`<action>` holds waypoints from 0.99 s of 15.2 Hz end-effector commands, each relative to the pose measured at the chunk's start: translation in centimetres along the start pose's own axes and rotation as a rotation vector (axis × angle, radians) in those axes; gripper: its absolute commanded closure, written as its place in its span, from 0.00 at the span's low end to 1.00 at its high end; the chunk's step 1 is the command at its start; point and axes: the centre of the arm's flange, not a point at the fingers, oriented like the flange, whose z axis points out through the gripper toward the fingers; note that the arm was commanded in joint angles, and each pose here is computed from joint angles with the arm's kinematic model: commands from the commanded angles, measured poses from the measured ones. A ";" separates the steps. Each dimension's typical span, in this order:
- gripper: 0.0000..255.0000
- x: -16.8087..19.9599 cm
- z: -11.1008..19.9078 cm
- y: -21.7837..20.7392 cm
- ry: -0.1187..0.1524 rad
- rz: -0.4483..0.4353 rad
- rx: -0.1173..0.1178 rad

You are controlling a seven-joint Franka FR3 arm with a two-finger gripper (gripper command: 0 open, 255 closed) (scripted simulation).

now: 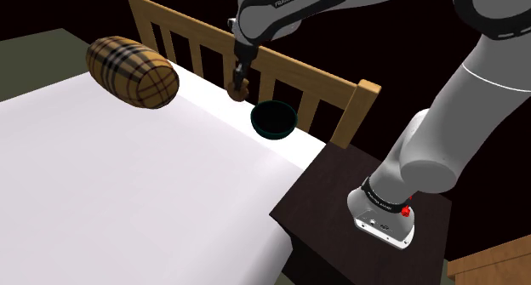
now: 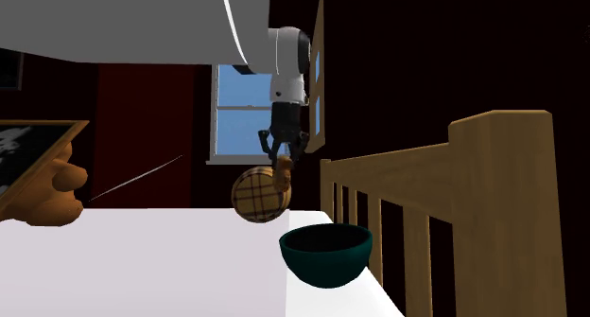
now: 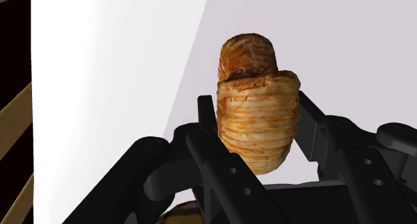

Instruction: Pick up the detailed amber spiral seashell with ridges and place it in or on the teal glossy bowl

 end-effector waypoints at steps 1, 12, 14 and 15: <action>1.00 -2.7 -0.5 1.1 0.000 -0.001 0.000; 1.00 -15.5 -2.9 6.4 0.000 -0.001 0.000; 1.00 -15.6 -1.8 6.4 0.000 -0.001 0.000; 1.00 -15.7 -1.3 6.4 0.000 -0.001 0.000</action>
